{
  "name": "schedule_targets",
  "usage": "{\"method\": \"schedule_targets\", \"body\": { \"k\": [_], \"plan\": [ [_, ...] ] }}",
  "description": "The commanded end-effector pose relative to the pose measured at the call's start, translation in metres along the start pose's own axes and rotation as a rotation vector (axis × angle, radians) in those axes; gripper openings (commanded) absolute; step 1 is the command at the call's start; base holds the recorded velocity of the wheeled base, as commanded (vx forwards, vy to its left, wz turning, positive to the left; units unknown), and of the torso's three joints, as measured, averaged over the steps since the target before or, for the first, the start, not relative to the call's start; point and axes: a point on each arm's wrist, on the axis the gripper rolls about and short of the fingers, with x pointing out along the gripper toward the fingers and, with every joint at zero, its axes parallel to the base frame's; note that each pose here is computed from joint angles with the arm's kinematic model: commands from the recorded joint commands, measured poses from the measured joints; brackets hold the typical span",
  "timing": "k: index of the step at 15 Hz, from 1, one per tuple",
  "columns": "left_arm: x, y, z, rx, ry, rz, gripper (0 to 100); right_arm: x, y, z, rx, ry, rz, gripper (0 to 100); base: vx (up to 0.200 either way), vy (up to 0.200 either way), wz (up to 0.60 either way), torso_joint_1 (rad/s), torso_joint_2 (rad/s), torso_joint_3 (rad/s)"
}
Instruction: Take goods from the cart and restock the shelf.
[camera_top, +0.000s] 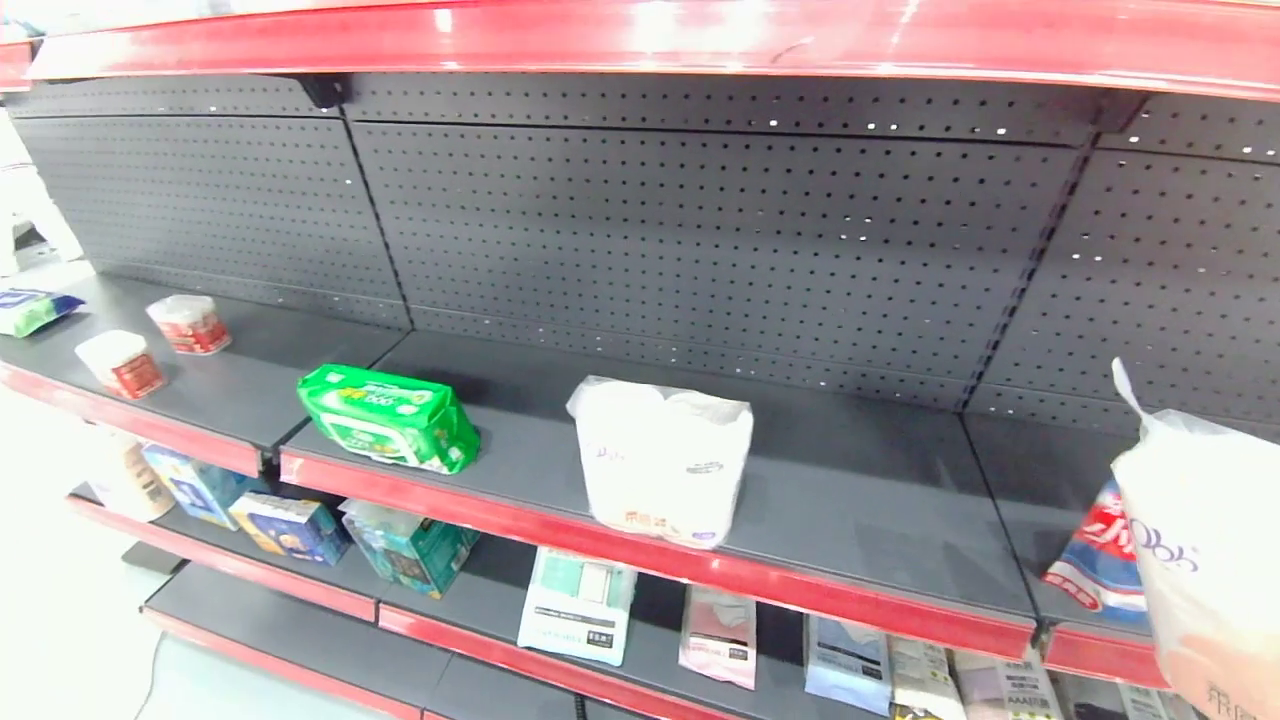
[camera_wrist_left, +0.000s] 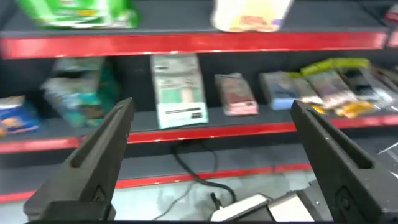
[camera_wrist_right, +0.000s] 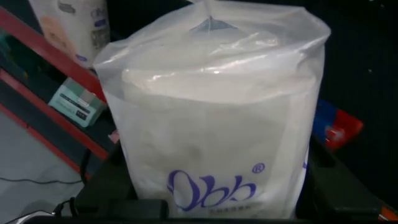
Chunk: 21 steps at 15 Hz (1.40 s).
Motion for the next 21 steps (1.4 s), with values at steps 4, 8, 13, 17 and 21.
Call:
{"method": "schedule_targets", "body": {
  "k": [4, 8, 13, 17, 21],
  "plan": [
    [-0.002, 0.000, -0.002, 0.053, -0.019, 0.064, 100, 0.011, -0.005, 0.016, 0.009, -0.028, 0.120, 0, 0.000, 0.000, 0.00, 0.000, 0.00, 0.000],
    [0.005, 0.007, -0.003, 0.064, -0.129, 0.187, 100, 0.049, -0.008, 0.032, 0.083, -0.086, 0.235, 0, 0.000, 0.000, 0.00, 0.000, 0.00, 0.000],
    [0.008, 0.014, -0.007, -0.045, -0.183, 0.412, 100, 0.070, -0.008, 0.031, 0.117, -0.036, 0.256, 0, 0.000, 0.000, 0.00, 0.000, 0.00, 0.000],
    [0.007, 0.016, -0.008, -0.053, -0.177, 0.501, 100, 0.074, -0.009, 0.032, 0.125, -0.027, 0.257, 0, 0.000, 0.000, 0.00, 0.000, 0.00, 0.000],
    [0.007, 0.016, -0.013, -0.027, -0.124, 0.455, 100, 0.075, -0.009, 0.032, 0.125, -0.025, 0.259, 0, 0.000, 0.000, 0.00, 0.000, 0.00, 0.000]
  ]
}}
